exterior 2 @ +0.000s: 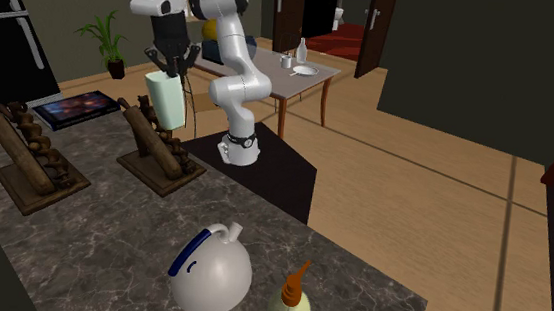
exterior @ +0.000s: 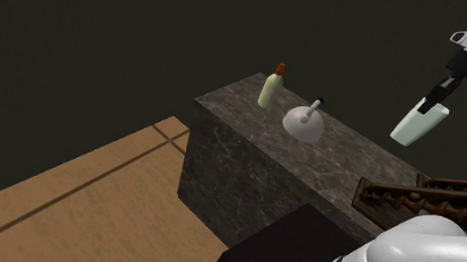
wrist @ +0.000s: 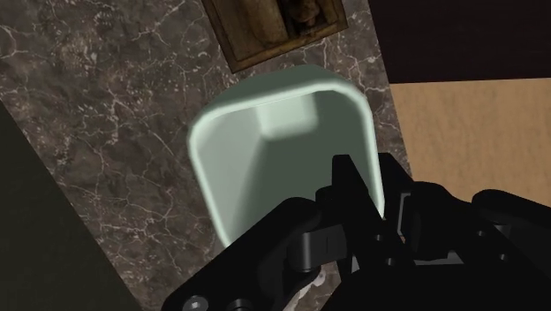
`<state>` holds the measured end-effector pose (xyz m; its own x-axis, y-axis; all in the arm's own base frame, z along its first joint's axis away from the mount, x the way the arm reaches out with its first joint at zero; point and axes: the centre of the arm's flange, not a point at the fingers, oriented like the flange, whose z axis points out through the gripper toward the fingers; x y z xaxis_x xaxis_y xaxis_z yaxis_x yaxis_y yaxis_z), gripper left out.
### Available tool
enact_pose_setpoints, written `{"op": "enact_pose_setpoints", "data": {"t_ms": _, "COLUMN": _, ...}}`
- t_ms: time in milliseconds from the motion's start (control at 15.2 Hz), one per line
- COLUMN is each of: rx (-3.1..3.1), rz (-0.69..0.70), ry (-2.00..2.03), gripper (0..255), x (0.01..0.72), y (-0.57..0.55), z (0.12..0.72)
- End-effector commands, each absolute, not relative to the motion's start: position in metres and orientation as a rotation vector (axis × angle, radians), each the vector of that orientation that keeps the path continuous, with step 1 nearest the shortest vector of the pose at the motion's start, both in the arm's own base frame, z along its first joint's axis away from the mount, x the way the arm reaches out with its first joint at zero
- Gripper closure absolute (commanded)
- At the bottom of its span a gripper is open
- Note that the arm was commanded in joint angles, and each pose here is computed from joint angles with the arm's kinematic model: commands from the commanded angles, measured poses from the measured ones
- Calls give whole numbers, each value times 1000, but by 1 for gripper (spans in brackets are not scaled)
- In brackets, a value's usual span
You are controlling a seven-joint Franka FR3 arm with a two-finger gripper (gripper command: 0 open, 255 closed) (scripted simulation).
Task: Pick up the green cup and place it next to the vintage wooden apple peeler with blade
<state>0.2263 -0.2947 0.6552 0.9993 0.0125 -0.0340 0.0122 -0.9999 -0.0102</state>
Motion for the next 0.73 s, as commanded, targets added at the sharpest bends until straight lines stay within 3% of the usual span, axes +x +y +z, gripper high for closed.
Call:
{"op": "enact_pose_setpoints", "data": {"t_ms": 0, "rx": -3132, "rz": 53, "ry": -19, "gripper": 255, "x": 226, "y": -295, "z": 644}}
{"op": "enact_pose_setpoints", "data": {"t_ms": 660, "rx": -3132, "rz": 53, "ry": -19, "gripper": 255, "x": 226, "y": -295, "z": 592}}
